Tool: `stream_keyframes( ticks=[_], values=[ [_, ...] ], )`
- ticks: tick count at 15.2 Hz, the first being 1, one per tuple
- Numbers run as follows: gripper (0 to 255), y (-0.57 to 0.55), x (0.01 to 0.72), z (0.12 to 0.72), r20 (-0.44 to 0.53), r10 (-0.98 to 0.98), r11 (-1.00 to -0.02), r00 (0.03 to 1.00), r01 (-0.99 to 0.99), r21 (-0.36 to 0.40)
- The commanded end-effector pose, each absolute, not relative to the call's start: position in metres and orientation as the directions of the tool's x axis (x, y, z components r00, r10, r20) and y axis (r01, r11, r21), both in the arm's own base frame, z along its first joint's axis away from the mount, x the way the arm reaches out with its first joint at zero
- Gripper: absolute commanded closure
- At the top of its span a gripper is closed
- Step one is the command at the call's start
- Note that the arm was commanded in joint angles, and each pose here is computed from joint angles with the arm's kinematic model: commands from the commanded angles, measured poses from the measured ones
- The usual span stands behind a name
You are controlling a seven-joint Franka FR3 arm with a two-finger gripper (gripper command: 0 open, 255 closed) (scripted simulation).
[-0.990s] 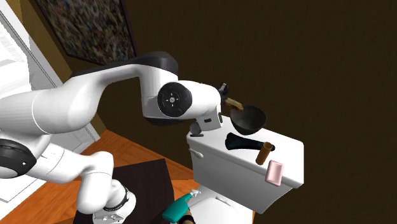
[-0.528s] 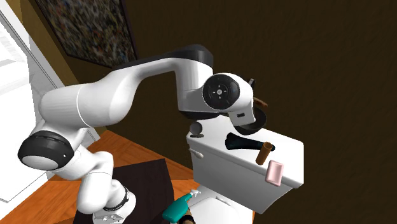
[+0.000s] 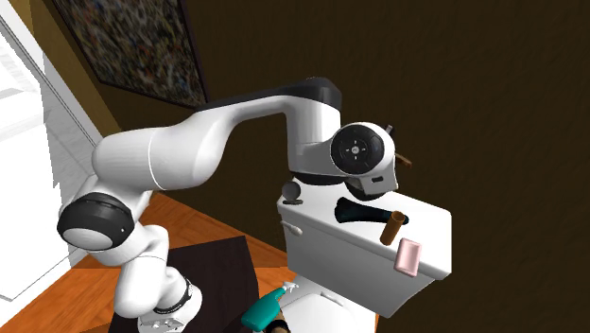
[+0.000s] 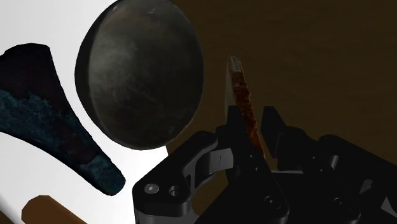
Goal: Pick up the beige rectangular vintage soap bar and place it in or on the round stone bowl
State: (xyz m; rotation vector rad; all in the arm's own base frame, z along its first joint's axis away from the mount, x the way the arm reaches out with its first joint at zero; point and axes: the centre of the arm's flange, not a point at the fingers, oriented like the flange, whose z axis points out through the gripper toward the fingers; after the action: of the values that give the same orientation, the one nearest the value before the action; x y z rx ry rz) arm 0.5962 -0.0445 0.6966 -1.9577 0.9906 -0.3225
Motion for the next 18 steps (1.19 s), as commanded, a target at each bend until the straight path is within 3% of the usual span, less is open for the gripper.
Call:
stream_keyframes(
  ticks=[1, 13, 18],
  values=[
    [255, -0.045, 0.596, 0.686, -0.15, -0.748, -0.283, 0.646, -0.515, -0.809],
    [255, -0.045, 0.596, 0.624, -0.15, -0.748, -0.283, 0.646, -0.515, -0.809],
    [255, -0.045, 0.596, 0.624, -0.15, -0.748, -0.283, 0.646, -0.515, -0.809]
  ],
)
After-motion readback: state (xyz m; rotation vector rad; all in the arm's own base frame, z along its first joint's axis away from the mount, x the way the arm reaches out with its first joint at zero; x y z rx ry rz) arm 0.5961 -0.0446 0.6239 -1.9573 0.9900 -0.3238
